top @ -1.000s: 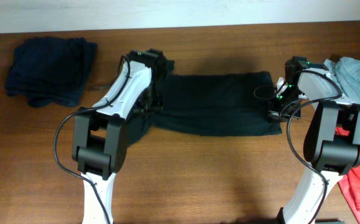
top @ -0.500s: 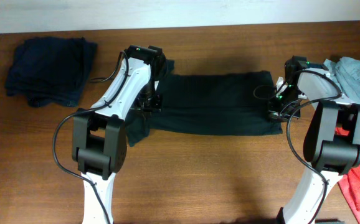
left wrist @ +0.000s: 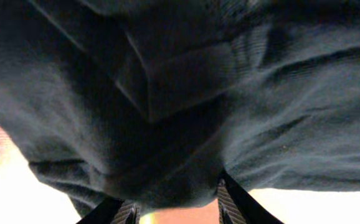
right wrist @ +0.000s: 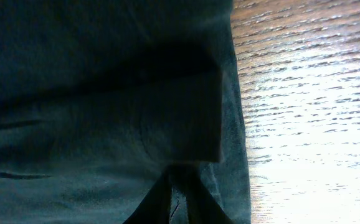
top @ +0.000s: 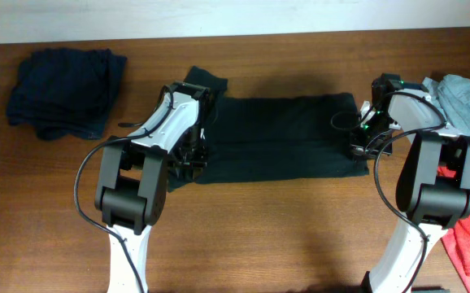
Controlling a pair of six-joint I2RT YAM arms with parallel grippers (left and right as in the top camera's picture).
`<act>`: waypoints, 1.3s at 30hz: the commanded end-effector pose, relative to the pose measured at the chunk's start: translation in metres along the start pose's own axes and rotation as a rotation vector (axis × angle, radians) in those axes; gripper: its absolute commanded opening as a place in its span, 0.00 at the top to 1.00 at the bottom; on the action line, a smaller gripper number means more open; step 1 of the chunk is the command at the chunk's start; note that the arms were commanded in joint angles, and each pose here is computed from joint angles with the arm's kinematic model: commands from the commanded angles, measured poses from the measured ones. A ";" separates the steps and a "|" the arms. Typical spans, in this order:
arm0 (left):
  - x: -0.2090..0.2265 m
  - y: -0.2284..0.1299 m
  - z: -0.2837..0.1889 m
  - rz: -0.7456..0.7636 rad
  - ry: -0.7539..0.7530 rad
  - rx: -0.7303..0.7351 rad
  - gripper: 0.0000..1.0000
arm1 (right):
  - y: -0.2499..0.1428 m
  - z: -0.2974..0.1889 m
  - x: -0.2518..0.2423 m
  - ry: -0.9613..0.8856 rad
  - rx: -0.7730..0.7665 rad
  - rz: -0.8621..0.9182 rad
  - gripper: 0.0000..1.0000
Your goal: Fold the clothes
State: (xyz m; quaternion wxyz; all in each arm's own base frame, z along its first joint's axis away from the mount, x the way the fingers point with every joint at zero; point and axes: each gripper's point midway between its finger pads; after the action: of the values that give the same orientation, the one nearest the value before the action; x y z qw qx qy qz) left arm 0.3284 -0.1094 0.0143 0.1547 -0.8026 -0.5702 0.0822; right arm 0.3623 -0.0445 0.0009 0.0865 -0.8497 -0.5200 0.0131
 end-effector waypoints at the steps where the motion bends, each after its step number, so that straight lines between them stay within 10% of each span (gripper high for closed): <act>1: 0.007 0.013 -0.036 -0.047 -0.021 -0.115 0.60 | 0.004 -0.004 -0.003 -0.029 -0.027 -0.009 0.85; 9: 0.034 0.001 -0.090 -0.181 -0.046 -0.246 0.39 | 0.004 -0.004 -0.003 -0.029 -0.027 -0.009 0.79; 11: 0.037 -0.007 -0.084 -0.190 -0.049 -0.207 0.98 | 0.004 -0.004 -0.003 -0.028 -0.029 -0.009 0.77; 39: 0.025 -0.026 0.030 -0.265 -0.118 -0.066 1.00 | 0.012 -0.006 -0.021 -0.136 -0.070 -0.013 0.76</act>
State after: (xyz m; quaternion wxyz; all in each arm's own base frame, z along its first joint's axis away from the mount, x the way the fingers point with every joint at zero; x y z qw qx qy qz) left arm 0.3078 -0.0792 0.0013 0.0924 -0.7253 -0.6755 0.0954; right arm 0.3629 -0.0558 0.0002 0.0563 -0.8468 -0.5280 0.0322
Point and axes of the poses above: each gripper's point midway between its finger pads, its own z axis out along the fingers, its own x axis along the line the jaws close on, y = z × x, and after that the axes turned 13 degrees about z, right-handed
